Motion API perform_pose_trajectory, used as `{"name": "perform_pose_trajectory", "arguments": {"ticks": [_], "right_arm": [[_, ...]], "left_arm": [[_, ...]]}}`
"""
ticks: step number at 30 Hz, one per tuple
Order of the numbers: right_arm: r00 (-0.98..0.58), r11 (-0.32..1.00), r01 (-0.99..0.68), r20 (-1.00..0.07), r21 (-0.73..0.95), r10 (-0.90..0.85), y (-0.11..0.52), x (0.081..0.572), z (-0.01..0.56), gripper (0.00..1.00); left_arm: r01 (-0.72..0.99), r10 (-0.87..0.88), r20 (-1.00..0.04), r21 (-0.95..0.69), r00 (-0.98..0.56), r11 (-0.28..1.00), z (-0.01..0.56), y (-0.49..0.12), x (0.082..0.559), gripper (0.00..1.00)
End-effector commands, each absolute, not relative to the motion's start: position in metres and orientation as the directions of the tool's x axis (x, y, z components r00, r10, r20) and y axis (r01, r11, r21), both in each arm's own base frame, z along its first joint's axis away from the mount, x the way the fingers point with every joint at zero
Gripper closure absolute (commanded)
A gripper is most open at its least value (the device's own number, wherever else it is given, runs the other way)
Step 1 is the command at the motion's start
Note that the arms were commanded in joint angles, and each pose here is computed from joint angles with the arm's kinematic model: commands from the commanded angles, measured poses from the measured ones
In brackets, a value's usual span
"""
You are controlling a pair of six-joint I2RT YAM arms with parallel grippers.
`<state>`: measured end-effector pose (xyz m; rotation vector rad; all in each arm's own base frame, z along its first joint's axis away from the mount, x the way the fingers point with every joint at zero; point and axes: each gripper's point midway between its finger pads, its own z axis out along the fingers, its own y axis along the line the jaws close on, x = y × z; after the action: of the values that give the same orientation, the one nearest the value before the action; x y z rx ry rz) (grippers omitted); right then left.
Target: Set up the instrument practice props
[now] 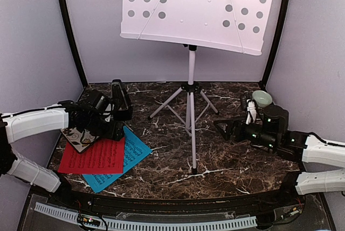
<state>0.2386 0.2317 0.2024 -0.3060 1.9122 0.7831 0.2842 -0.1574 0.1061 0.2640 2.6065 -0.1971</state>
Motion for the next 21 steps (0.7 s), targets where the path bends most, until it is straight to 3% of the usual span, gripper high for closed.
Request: {"name": "perform_pose_trajectory", "arguments": {"ticks": [1, 6, 13, 21], "right_arm": [[-0.469, 0.689, -0.614, -0.880, 0.386, 0.075, 0.250, 0.231, 0.212, 0.00], [-0.472, 0.691, -0.623, -0.880, 0.367, 0.042, 0.253, 0.232, 0.207, 0.00], [-0.455, 0.716, -0.589, -0.886, 0.375, 0.090, 0.238, 0.238, 0.220, 0.00], [-0.452, 0.695, -0.609, -0.887, 0.382, 0.092, 0.237, 0.239, 0.230, 0.00]], "left_arm": [[0.090, 0.014, -0.407, -0.169, -0.913, 0.981, 0.081, -0.148, 0.256, 0.15], [0.054, -0.006, -0.302, -0.190, -0.953, 0.980, 0.042, -0.150, 0.240, 0.16], [0.051, -0.006, -0.242, -0.228, -0.970, 0.972, 0.019, -0.157, 0.229, 0.20], [0.148, 0.088, -0.184, -0.345, -0.979, 0.927, 0.005, -0.221, 0.205, 0.22]]}}
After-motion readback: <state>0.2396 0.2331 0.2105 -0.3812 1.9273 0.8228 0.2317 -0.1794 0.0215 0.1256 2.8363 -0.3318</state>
